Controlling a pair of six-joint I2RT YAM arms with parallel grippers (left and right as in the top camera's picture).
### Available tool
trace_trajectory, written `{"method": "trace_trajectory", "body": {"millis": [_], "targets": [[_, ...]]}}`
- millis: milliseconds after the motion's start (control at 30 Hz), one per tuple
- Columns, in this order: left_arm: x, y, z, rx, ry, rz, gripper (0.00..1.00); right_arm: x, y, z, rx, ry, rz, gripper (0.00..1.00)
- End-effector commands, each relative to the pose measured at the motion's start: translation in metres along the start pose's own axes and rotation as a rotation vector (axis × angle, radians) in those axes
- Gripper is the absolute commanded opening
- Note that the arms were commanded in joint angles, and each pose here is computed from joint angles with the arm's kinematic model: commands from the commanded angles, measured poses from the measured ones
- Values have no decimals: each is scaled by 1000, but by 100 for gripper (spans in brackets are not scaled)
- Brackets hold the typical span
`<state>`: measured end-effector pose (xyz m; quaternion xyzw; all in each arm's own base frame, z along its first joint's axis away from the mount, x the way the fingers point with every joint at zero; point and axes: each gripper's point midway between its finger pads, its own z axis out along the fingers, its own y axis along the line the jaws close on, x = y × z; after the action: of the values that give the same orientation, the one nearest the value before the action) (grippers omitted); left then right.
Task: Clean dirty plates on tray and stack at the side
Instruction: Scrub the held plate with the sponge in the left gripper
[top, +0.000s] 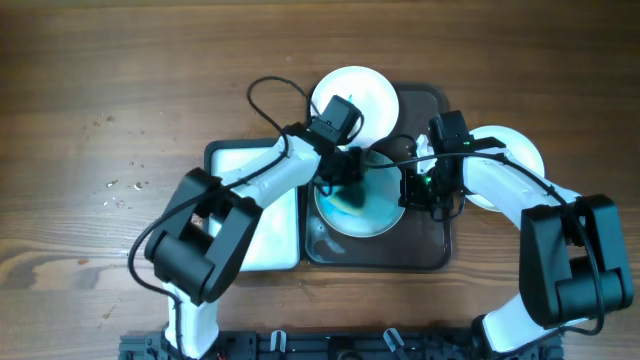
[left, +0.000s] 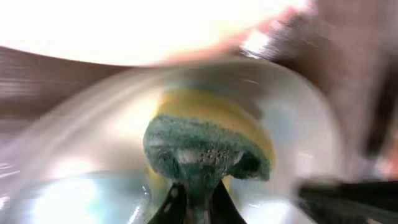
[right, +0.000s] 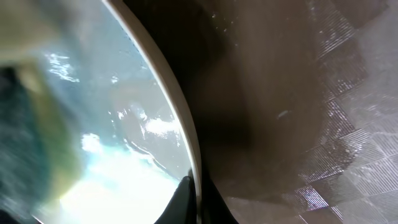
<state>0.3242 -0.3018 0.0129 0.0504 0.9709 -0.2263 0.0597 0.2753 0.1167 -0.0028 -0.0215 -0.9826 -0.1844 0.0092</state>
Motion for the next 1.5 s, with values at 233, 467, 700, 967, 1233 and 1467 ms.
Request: {"method": "trace_trajectory", "body": {"millis": [233, 467, 700, 967, 1233, 1467], "targets": [[75, -29, 22, 34, 228, 80, 4, 15, -26, 13, 116, 55, 11, 4], [69, 98, -19, -496, 227, 13, 4, 15, -26, 13, 116, 56, 9, 4], [32, 113, -57, -585, 57, 8, 4, 14, -26, 13, 116, 55, 9, 4], [2, 15, -33, -116, -42, 59, 4, 14, -26, 13, 116, 55, 0, 4], [30, -41, 22, 10, -3, 168, 4, 15, -26, 13, 117, 59, -17, 4], [65, -49, 21, 96, 170, 146, 4, 15, -27, 13, 121, 60, -15, 4]]}}
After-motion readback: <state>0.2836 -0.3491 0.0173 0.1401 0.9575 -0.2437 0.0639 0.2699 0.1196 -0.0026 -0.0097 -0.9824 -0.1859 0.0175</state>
